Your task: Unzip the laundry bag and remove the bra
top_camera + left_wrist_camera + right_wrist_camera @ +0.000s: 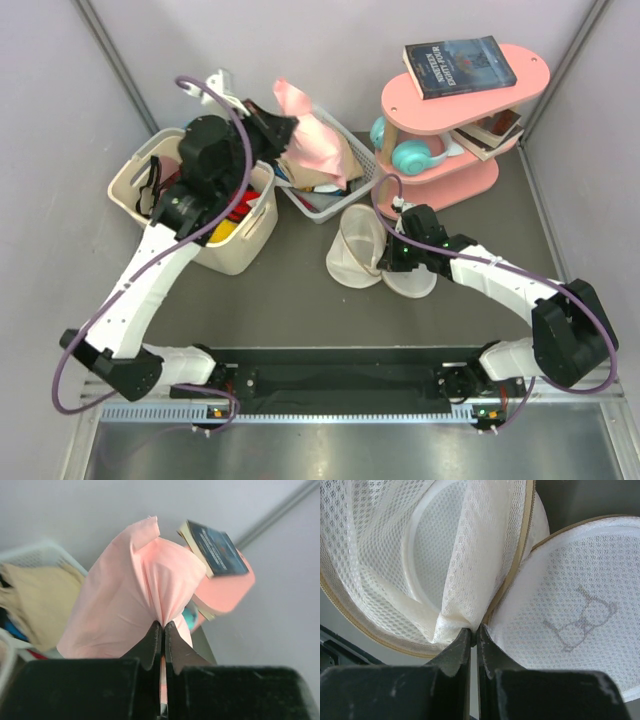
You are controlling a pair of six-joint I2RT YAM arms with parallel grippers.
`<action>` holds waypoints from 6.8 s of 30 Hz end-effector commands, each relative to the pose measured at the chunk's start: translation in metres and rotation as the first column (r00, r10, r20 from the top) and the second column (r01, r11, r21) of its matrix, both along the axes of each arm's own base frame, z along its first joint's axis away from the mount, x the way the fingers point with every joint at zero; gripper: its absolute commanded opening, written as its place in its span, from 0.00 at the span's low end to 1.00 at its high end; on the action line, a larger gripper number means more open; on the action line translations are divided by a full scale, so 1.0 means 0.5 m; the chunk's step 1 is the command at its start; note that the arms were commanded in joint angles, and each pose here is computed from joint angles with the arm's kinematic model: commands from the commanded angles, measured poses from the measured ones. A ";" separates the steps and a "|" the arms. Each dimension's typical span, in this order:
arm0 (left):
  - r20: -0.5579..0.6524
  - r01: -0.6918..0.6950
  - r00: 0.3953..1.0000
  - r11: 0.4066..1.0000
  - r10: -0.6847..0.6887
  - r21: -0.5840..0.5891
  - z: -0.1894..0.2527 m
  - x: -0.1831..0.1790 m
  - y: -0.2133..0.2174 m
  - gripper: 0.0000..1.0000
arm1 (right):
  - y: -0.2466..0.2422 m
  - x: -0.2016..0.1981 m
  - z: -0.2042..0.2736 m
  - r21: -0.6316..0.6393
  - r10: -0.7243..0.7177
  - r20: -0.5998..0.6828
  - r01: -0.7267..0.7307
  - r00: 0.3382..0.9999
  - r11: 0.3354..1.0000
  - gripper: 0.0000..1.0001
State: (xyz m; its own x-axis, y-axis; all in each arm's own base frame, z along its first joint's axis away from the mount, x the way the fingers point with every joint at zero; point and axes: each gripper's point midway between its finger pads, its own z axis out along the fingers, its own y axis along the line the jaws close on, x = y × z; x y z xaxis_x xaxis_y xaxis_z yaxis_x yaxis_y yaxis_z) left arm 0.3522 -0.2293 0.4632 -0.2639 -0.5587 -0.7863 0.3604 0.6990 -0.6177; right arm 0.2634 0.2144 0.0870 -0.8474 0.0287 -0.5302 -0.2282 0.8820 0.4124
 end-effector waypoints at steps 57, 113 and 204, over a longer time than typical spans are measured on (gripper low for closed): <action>-0.277 -0.278 0.844 0.816 0.459 0.506 -0.473 0.190 0.367 0.00 | 0.006 0.034 0.033 -0.001 -0.005 0.044 0.005 0.999 1.000 0.00; -0.309 -0.286 0.855 0.876 0.416 0.388 -0.325 -0.014 0.362 0.98 | -0.365 -0.010 -0.106 -0.410 -0.509 -0.087 0.435 0.857 0.802 0.48; -0.292 -0.222 0.881 0.870 0.372 0.440 -0.311 -0.096 0.364 0.99 | 0.168 0.029 0.199 -0.085 0.356 0.313 -0.347 0.880 0.934 1.00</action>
State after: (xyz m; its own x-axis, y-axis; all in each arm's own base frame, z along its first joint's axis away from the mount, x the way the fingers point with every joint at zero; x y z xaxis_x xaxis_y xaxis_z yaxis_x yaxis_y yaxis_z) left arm 0.3067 -0.0451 0.2916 -0.4805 -0.3174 -0.8176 -0.1171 0.9471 -0.2989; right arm 0.2612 0.3091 0.1244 -0.6782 -0.3858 -0.6255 -0.6218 0.7549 0.2086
